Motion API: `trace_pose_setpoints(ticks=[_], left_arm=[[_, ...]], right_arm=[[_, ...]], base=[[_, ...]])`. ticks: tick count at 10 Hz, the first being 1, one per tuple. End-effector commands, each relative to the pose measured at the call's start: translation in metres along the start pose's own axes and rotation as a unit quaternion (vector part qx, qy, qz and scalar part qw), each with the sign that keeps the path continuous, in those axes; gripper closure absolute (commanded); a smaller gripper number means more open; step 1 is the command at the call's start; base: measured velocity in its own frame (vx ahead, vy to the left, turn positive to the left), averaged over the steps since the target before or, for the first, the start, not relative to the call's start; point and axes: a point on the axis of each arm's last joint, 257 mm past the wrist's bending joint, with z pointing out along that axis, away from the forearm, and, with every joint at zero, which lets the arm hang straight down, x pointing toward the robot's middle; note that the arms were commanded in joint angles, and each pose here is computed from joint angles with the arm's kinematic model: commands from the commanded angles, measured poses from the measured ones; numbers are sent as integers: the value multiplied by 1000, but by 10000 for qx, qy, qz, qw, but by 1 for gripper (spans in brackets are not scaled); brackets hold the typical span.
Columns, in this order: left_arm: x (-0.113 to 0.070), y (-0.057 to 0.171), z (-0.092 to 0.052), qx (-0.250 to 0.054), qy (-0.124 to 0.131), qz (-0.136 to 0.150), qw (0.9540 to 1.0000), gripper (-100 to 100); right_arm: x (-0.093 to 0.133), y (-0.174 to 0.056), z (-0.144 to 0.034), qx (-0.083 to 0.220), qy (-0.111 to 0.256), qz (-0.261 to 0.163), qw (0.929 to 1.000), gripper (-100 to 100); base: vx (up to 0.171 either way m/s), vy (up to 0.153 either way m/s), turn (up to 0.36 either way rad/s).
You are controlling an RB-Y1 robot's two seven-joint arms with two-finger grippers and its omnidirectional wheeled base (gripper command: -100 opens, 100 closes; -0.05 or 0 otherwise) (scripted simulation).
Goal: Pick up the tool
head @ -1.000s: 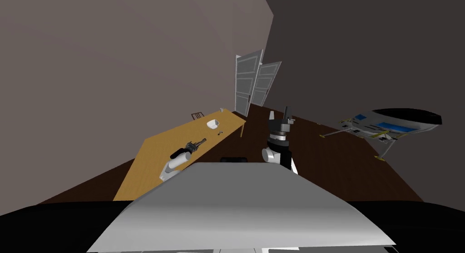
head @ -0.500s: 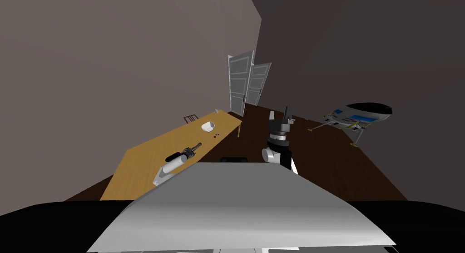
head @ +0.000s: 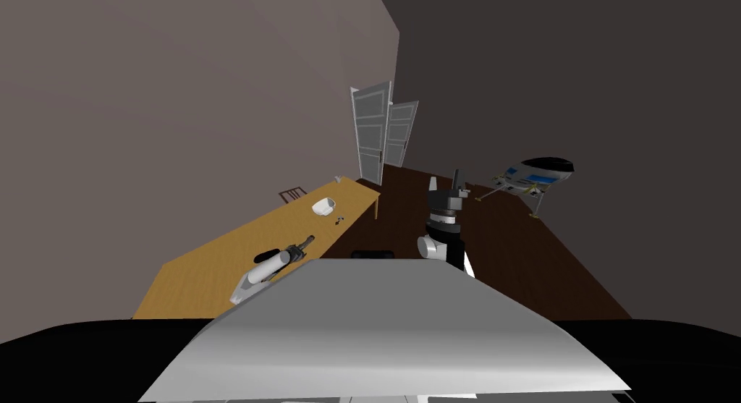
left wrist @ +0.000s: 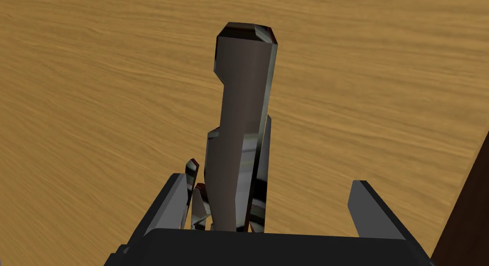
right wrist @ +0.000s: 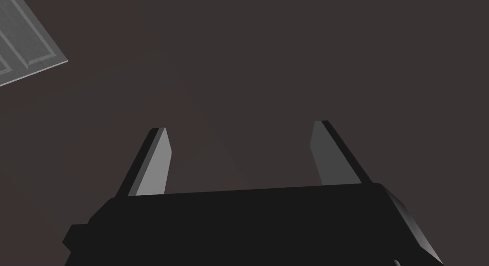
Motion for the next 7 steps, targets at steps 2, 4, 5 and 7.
trace_pose_setpoints(ticks=[2, 4, 5, 7], left_arm=[[-20, 6, 1, -213, -185, -89, 9996, -100], [-49, 17, 0, -496, -435, -217, 9976, -100], [-61, 22, -2, -617, -538, -273, 9963, -100], [-80, 31, -4, -818, -696, -364, 9935, -100]], right_arm=[[0, 0, 0, 0, 0, 0, 10000, 0], [0, 0, 0, 0, 0, 1, 10000, 0], [0, 0, 0, 0, 0, 0, 10000, 0], [0, 0, 0, 0, 0, 0, 10000, 0]], base=[[30, 18, -115], [42, 27, -201], [48, 41, -209], [49, 57, -144]])
